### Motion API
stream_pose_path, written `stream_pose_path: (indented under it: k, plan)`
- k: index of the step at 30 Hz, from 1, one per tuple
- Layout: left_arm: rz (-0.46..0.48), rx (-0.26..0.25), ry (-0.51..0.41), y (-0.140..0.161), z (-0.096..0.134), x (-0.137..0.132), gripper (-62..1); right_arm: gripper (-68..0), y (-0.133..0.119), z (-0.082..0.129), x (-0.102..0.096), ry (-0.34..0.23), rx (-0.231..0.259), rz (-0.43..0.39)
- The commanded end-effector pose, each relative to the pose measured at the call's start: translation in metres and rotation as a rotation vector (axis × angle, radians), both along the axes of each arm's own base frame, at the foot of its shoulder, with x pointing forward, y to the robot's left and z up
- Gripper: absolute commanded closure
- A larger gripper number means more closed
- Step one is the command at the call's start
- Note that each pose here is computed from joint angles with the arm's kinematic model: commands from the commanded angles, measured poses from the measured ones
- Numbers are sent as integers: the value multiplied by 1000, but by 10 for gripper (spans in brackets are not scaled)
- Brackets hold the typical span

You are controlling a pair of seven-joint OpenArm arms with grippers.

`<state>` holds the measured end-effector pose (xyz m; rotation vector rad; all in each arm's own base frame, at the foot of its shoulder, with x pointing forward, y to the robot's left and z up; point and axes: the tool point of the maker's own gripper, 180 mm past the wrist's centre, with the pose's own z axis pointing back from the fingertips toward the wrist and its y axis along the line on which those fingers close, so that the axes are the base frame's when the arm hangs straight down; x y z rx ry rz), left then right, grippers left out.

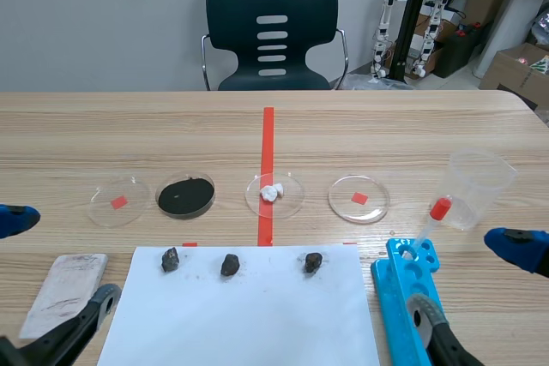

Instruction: Pick up the middle mineral with the left hand

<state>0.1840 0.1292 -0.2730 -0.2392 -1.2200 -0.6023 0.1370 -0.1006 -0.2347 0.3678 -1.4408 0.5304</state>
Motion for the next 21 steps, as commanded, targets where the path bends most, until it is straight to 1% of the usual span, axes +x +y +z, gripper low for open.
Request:
stream_pose_path:
  k: [1, 3, 5, 10, 13, 15, 18, 19, 21]
  plan:
    - [24, -37, 24, -4, 3, 8, -623, -475, -2, 7, 5, -36, 5, -6]
    - [50, -77, 104, -6, -5, 13, -623, -475, -2, 7, 5, -37, 6, -6]
    - [52, -93, 154, -12, -9, 20, -623, -475, -2, 7, 5, -37, 6, -6]
    - [40, -137, 236, -33, -12, 38, -623, -475, -2, 7, 5, -37, 6, -6]
    - [91, -170, 302, -42, -15, 52, -623, -475, -2, 7, 5, -37, 6, -6]
    - [116, -188, 329, -49, -14, 60, -623, -475, -2, 7, 5, -37, 6, -6]
    - [183, -197, 376, -57, -17, 72, -623, -475, -2, 7, 5, -37, 6, -6]
    - [214, -194, 397, -59, -19, 76, -623, -475, -2, 7, 5, -37, 6, -6]
    - [246, -186, 432, -65, -22, 81, -623, -475, -2, 7, 5, -37, 6, -6]
